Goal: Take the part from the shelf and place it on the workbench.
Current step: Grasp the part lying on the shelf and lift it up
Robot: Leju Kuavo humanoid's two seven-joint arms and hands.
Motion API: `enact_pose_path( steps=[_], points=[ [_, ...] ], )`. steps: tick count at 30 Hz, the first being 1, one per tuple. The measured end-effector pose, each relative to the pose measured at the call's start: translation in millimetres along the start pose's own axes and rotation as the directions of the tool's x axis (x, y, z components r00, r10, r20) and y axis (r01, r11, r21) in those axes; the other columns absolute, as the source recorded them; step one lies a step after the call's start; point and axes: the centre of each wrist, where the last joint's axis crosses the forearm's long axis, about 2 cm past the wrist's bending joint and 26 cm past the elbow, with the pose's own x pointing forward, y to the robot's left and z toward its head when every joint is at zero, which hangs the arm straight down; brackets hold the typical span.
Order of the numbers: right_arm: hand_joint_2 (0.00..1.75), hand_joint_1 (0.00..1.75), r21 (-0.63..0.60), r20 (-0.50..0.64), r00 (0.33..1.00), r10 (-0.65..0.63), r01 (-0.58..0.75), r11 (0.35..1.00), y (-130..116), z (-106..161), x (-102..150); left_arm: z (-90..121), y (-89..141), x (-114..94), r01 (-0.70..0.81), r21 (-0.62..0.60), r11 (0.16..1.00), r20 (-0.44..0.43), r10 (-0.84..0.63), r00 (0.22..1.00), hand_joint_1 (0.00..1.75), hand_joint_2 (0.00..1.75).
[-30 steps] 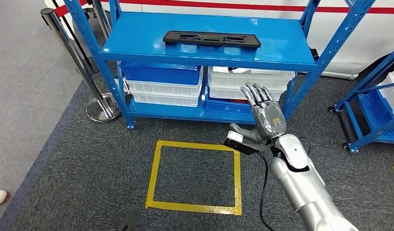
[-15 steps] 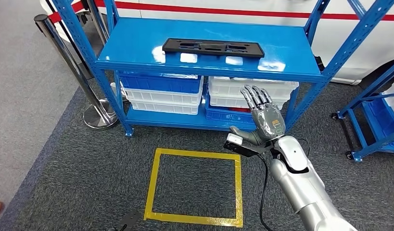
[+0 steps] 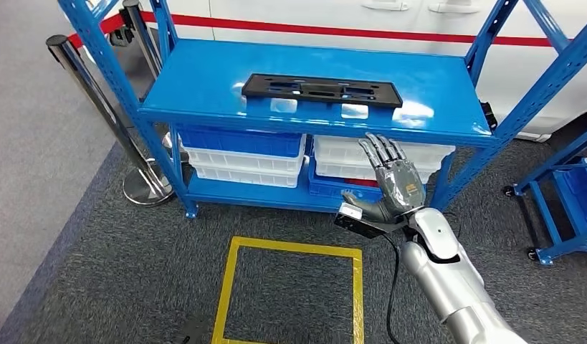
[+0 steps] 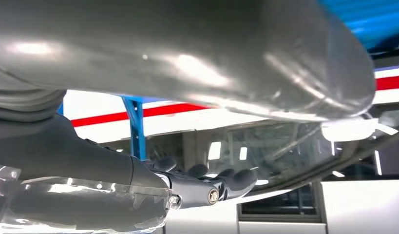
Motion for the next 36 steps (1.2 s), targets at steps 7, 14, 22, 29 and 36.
enact_pose_path(
  steps=[7,14,22,29,36],
  points=[
    [0.00,0.00,-0.016,-0.006,1.000,-0.009,0.009,1.000,-2.4,-2.7,-0.4,-0.7,2.5,-0.1,0.002,0.005,1.000,0.000,-0.002,1.000,0.00,0.00],
    [0.00,0.00,-0.013,-0.022,1.000,-0.016,0.016,1.000,5.0,5.4,2.4,-0.2,0.8,-3.3,0.011,-0.004,1.000,0.001,-0.011,1.000,0.00,0.00],
    [0.00,0.00,-0.004,-0.027,0.999,-0.021,0.021,1.000,10.0,13.6,3.8,-1.1,3.3,1.6,0.014,0.000,1.000,0.021,-0.014,1.000,0.00,0.00],
    [0.00,0.00,-0.007,-0.018,1.000,-0.021,0.021,1.000,8.6,11.8,3.0,-0.9,2.7,2.6,0.009,0.000,1.000,0.031,-0.009,0.999,0.00,0.00],
    [0.00,0.00,-0.010,-0.009,1.000,-0.024,0.024,1.000,8.8,9.3,4.4,-1.0,3.2,1.5,0.008,0.002,1.000,0.029,-0.008,1.000,0.00,0.00]
  ],
)
